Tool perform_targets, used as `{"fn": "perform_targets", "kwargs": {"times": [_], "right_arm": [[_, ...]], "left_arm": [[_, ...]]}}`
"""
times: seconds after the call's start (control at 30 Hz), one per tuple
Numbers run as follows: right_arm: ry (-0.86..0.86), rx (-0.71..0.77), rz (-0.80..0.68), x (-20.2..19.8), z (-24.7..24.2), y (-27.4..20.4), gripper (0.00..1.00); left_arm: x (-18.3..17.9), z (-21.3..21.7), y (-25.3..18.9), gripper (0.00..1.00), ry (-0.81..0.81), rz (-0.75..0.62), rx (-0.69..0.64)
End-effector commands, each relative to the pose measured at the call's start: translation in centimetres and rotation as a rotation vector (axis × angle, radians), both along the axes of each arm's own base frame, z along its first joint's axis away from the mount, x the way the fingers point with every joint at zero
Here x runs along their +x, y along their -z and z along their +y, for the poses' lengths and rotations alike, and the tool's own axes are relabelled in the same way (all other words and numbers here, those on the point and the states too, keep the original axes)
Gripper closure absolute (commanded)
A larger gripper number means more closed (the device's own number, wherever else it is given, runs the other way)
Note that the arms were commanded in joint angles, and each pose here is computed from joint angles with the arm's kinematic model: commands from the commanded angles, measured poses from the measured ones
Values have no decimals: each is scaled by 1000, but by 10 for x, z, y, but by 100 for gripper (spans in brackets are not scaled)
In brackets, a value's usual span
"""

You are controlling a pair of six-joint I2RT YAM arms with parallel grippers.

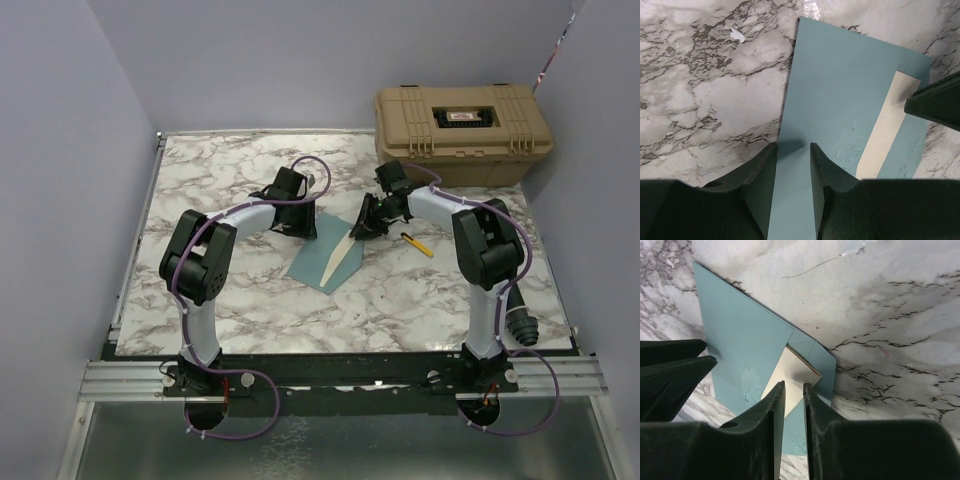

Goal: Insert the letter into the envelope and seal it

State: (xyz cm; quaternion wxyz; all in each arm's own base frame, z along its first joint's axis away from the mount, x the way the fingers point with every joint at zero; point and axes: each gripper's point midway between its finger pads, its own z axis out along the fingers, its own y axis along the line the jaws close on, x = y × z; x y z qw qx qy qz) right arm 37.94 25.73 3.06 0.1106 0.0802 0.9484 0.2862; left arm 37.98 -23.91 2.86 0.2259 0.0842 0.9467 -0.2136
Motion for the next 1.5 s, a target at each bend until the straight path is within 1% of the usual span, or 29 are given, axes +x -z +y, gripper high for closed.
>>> {"fn": "perform_targets", "kwargs": {"times": [0.0, 0.1, 0.17, 0.3, 0.47, 0.67, 0.9, 1.13, 1.3, 1.4, 1.47], "right_arm": [[31, -49, 4, 6, -8, 8, 72], [28, -54, -4, 4, -11, 3, 63], [24, -50, -6, 2, -11, 0, 62], [21, -35, -1, 0, -9, 0, 62], [32, -23, 28, 1, -6, 12, 67], [29, 5, 40, 2, 0, 16, 68], [5, 109, -19, 13, 17, 10, 67], [8, 121, -94, 19, 17, -11, 67], [54, 112, -136, 14, 8, -35, 67], [66, 108, -114, 4, 4, -38, 67], [66, 121, -98, -3, 4, -39, 67]], "left_arm": [[-33, 13, 44, 65, -1, 152, 87], [-31, 16, 44, 65, -18, 145, 100], [-30, 17, 45, 65, -25, 143, 109], [-31, 18, 46, 66, -30, 148, 108], [-32, 16, 45, 66, -21, 152, 97], [-35, 9, 45, 66, 1, 167, 70], [-39, 7, 46, 66, 20, 175, 58], [-34, 13, 46, 66, -25, 161, 86], [-29, 14, 40, 67, -66, 153, 82], [-26, 10, 31, 66, -79, 145, 55], [-23, 5, 21, 64, -85, 131, 31]]}}
